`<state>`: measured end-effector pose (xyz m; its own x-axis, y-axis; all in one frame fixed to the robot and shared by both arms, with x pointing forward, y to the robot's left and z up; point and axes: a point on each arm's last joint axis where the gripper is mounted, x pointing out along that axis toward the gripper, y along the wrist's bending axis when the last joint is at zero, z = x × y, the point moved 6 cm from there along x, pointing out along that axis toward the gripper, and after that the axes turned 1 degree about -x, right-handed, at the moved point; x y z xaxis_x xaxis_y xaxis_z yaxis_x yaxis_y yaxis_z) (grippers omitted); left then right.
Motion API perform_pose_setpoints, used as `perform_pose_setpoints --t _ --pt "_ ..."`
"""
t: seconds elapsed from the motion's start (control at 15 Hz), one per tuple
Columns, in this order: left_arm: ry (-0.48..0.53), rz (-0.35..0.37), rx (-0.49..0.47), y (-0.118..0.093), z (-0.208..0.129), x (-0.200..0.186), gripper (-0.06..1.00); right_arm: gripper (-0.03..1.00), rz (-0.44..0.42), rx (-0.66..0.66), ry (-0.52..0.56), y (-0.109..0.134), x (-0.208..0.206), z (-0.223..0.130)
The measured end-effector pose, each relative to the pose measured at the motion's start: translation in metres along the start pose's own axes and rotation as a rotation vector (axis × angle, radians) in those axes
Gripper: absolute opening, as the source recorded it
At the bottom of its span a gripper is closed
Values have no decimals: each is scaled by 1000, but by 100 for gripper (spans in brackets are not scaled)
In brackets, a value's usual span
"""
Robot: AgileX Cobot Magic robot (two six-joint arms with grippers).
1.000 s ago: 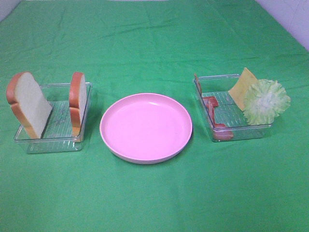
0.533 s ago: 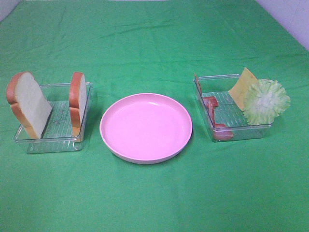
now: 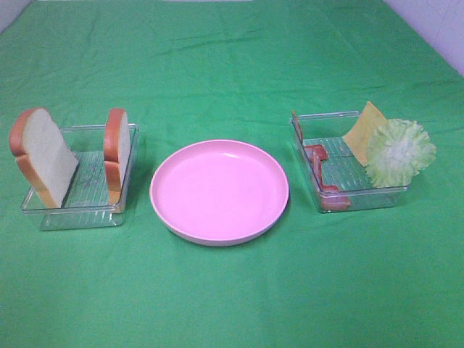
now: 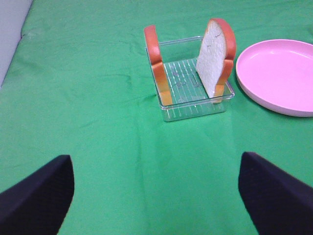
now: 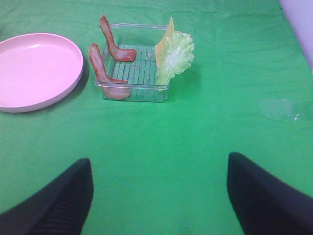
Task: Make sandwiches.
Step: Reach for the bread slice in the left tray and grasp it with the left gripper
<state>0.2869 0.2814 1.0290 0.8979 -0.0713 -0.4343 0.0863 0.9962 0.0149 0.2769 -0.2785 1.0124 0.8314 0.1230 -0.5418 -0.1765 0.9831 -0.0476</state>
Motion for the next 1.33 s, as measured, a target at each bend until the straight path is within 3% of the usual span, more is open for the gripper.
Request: perform_pose_setpoints --t 0.47,0.67,0.73,0.8,1.0,1.13,1.27,1.33 --pt "-16 5 -15 1 3 0 85 73 0 0 0 0 0 0" --pt "-255 -43 -108 -3 53 -5 80 73 0 0 0 0 0 0" --pt "-262 -66 -147 -3 63 2 79 73 0 0 0 0 0 0" --pt "-230 -87 -190 -3 70 14 79 73 0 0 0 0 0 0" --pt "15 -155 -322 -3 87 70 78 73 0 0 0 0 0 0" --pt "127 -180 -335 -2 106 95 78 73 0 0 0 0 0 0" --pt "331 -239 -347 -1 132 134 78 73 0 0 0 0 0 0" --pt "371 -251 -347 -1 138 143 78 73 0 0 0 0 0 0"
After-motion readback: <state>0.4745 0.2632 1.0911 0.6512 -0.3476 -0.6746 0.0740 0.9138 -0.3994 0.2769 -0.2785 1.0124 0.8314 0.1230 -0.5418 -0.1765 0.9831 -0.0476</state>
